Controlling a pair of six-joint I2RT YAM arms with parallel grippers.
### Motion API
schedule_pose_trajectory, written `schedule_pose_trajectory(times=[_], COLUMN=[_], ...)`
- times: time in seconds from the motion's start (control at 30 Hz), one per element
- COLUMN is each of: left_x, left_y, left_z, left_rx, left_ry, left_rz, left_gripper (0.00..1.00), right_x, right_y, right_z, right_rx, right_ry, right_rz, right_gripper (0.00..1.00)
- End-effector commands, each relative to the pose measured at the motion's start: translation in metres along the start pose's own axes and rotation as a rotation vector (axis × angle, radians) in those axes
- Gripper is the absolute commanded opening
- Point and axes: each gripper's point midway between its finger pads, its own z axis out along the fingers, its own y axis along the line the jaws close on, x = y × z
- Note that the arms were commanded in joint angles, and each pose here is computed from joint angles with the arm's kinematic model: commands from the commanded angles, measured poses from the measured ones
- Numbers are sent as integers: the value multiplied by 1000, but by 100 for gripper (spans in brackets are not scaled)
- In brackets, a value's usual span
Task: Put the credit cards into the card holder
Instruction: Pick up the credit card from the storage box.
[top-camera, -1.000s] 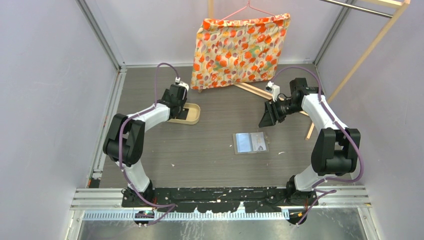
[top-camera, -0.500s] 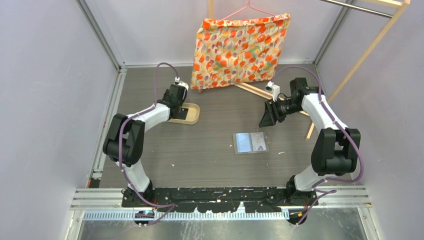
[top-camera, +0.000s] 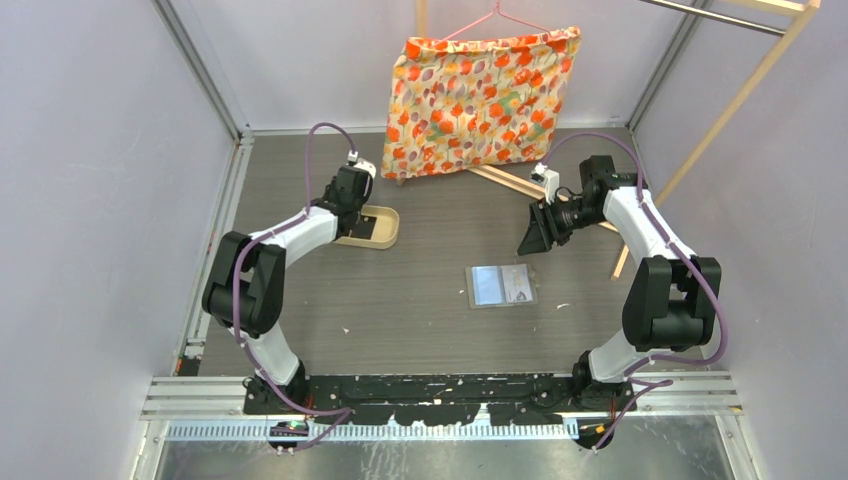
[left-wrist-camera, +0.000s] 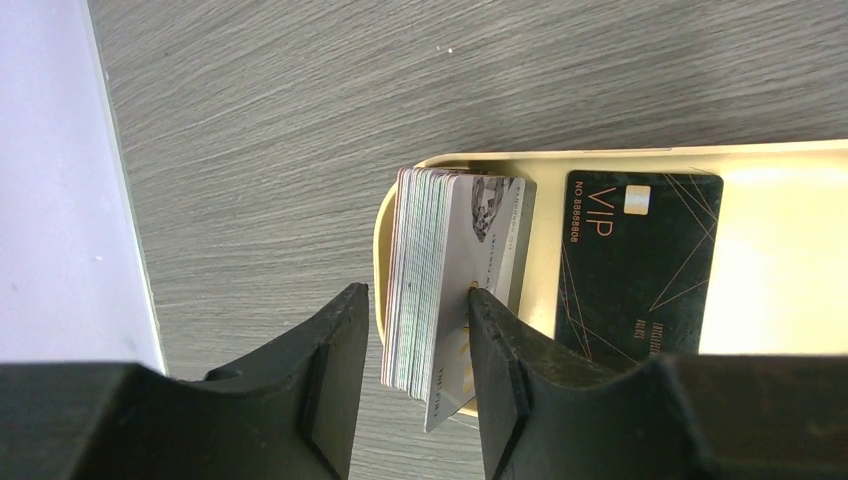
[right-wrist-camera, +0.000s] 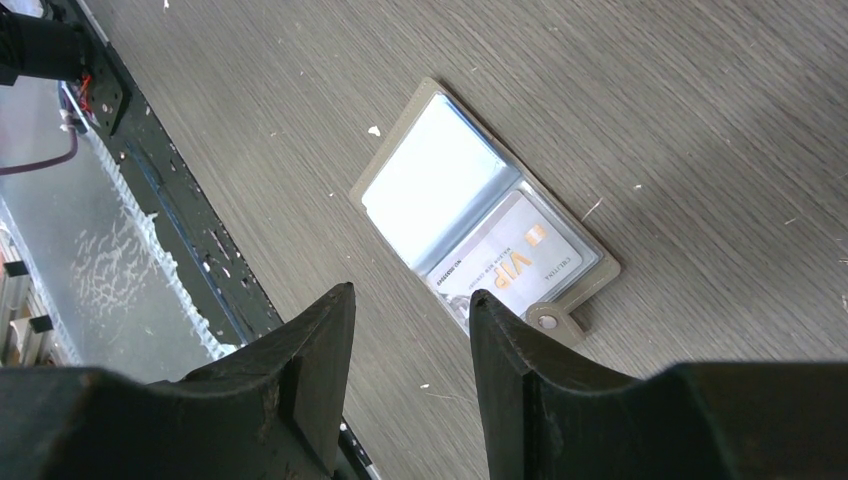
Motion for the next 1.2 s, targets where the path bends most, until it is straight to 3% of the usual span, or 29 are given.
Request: schedule_pose_trajectory(times=[0.0,0.43,1.17], left_x=[-24,-26,-40], left_y=[16,11,-12], left_z=[-11,-11,-27], left_rx=[-33,-4,172], left_ry=[-74,-73,-132], left_rz=[-38,-39,-83], left_gripper=[40,13,0], right_x=[-12,-12,-12], right_y=[4,4,7], right_z=[-5,-5,-6], right_rx=[-9,-14,-22], right_ry=[-27,-26,-28], right_rz=[-35,-34,-41], right_gripper=[51,51,50])
